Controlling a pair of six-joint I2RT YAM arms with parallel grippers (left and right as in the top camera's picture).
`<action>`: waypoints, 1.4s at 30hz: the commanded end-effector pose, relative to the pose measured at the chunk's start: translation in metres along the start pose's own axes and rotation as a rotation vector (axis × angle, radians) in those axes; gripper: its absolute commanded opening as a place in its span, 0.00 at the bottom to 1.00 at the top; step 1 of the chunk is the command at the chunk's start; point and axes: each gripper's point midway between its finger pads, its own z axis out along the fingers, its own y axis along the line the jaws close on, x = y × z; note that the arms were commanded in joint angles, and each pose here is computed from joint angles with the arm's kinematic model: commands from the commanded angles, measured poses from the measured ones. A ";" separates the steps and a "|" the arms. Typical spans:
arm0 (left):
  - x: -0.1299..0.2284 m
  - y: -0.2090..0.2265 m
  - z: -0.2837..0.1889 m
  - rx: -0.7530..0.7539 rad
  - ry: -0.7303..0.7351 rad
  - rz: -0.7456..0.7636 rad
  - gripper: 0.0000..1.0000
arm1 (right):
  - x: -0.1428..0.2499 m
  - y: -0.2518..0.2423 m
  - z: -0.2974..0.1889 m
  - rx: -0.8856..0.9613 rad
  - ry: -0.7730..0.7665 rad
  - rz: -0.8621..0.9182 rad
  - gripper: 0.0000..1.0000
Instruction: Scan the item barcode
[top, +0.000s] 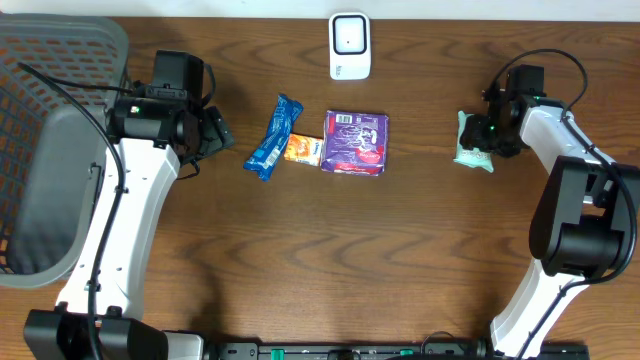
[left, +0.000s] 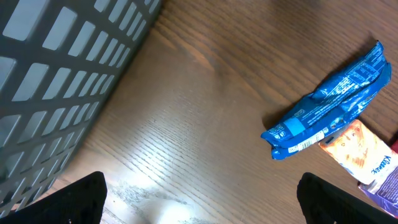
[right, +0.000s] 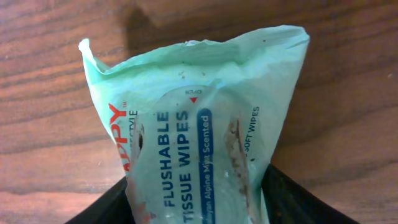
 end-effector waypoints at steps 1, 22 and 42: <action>-0.001 0.004 -0.001 -0.018 -0.009 -0.005 0.98 | 0.008 -0.006 0.027 0.019 0.030 -0.004 0.53; -0.001 0.004 -0.001 -0.018 -0.009 -0.005 0.98 | -0.071 -0.026 -0.023 0.163 -0.124 -0.160 0.50; -0.001 0.004 -0.001 -0.018 -0.009 -0.005 0.98 | -0.047 0.099 -0.071 -0.245 0.039 -0.155 0.74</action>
